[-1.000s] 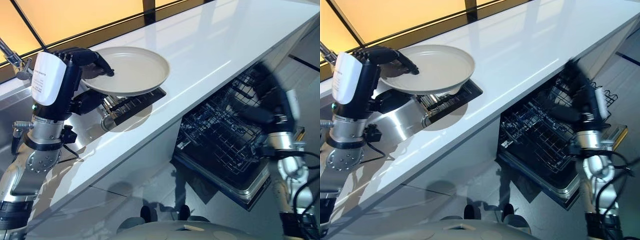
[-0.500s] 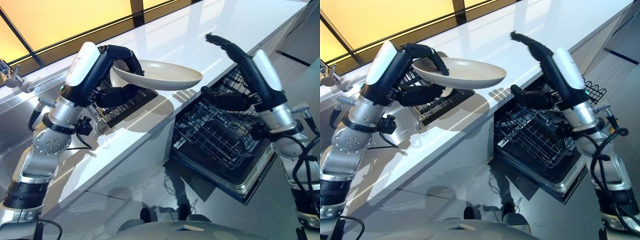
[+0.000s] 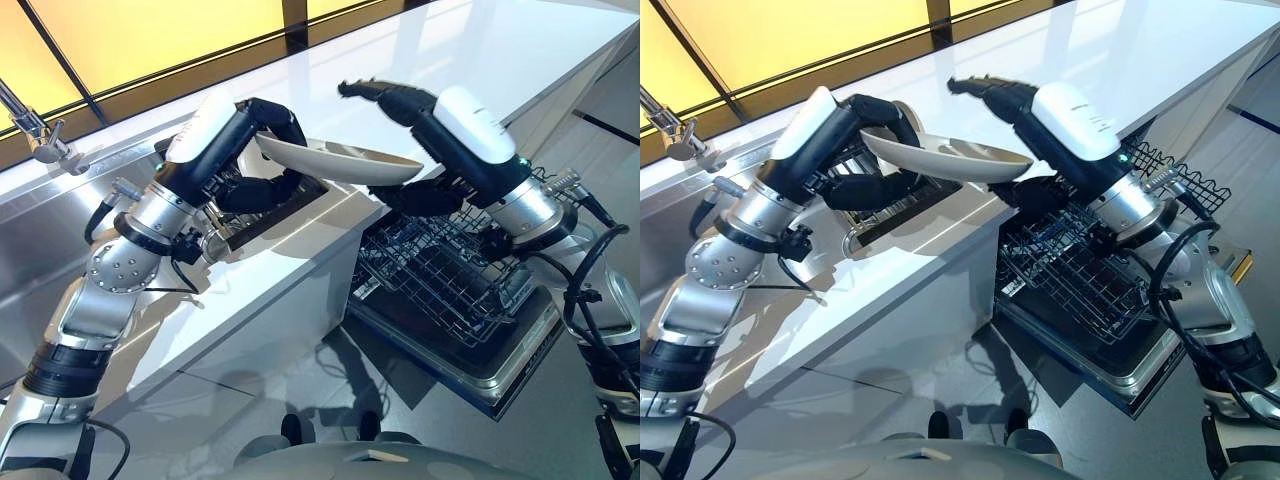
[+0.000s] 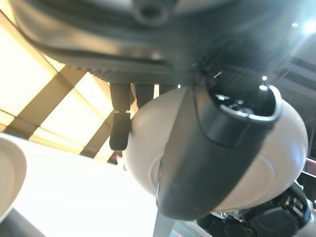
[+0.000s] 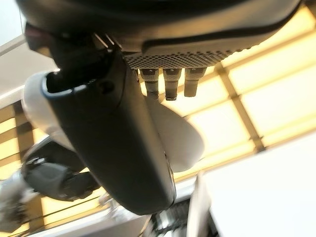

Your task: Pick up plates and place into dishwasher.

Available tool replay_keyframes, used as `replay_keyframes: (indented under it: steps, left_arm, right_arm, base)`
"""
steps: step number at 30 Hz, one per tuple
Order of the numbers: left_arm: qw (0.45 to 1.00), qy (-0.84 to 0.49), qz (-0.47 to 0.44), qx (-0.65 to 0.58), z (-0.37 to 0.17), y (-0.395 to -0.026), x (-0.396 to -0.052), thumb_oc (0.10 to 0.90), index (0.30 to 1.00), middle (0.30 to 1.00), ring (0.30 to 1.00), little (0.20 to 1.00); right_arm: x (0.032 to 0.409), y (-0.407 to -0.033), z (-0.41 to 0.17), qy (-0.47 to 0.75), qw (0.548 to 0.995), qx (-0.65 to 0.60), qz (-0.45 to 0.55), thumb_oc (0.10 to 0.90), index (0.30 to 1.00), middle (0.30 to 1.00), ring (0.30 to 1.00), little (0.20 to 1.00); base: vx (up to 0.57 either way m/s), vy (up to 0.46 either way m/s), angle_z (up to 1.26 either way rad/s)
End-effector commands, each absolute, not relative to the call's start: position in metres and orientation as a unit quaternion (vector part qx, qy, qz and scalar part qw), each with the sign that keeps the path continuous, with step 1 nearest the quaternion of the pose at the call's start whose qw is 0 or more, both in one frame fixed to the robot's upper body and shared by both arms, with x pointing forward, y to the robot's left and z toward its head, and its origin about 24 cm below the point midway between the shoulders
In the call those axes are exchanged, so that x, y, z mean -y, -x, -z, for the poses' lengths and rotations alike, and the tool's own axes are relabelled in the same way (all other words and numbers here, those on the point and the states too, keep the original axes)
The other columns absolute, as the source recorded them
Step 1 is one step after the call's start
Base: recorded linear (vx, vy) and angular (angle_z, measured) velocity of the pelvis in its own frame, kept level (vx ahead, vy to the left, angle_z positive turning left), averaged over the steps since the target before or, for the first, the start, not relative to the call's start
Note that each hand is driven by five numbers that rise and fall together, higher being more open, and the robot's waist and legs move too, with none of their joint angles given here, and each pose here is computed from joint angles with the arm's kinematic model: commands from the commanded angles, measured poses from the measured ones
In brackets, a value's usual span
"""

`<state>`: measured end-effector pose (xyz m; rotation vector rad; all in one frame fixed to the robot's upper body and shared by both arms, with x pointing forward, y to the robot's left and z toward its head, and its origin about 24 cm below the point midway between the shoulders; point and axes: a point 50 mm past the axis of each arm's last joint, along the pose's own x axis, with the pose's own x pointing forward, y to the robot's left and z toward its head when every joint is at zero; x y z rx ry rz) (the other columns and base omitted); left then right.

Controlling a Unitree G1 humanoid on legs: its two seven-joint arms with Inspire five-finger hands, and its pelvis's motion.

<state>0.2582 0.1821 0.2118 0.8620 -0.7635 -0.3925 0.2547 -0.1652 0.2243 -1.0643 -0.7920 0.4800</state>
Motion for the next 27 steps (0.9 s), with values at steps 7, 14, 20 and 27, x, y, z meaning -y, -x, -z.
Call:
replay_keyframes:
  steps: [7, 14, 20, 27]
  left_arm:
    - [0.798, -0.36, 0.184, 0.447, -0.253, -0.266, -0.167, 0.1, 0.3, 0.3, 0.3, 0.2]
    - [0.805, -0.352, 0.171, 0.446, -0.247, -0.266, -0.167, 0.1, 0.3, 0.3, 0.3, 0.2]
    - [0.806, -0.372, 0.111, 0.447, -0.245, -0.267, -0.177, 0.105, 0.305, 0.305, 0.305, 0.205]
    - [0.826, -0.38, 0.028, 0.415, -0.239, -0.268, -0.206, 0.8, 0.9, 0.9, 0.9, 0.9]
  right_arm:
    - [0.137, -0.256, -0.264, 0.411, 0.762, 0.43, -0.257, 0.1, 0.3, 0.3, 0.3, 0.2]
    - [0.146, -0.263, -0.258, 0.389, 0.79, 0.436, -0.186, 0.1, 0.3, 0.3, 0.3, 0.2]
    - [0.163, -0.262, -0.261, 0.379, 0.796, 0.463, -0.088, 0.1, 0.3, 0.3, 0.3, 0.2]
    - [0.202, -0.258, -0.268, 0.341, 0.799, 0.491, 0.071, 0.1, 0.3, 0.3, 0.3, 0.2]
  base:
    - [0.01, -0.001, 0.02]
    - [0.01, 0.001, 0.01]
    - [0.0, 0.0, 0.0]
    - [0.0, 0.0, 0.0]
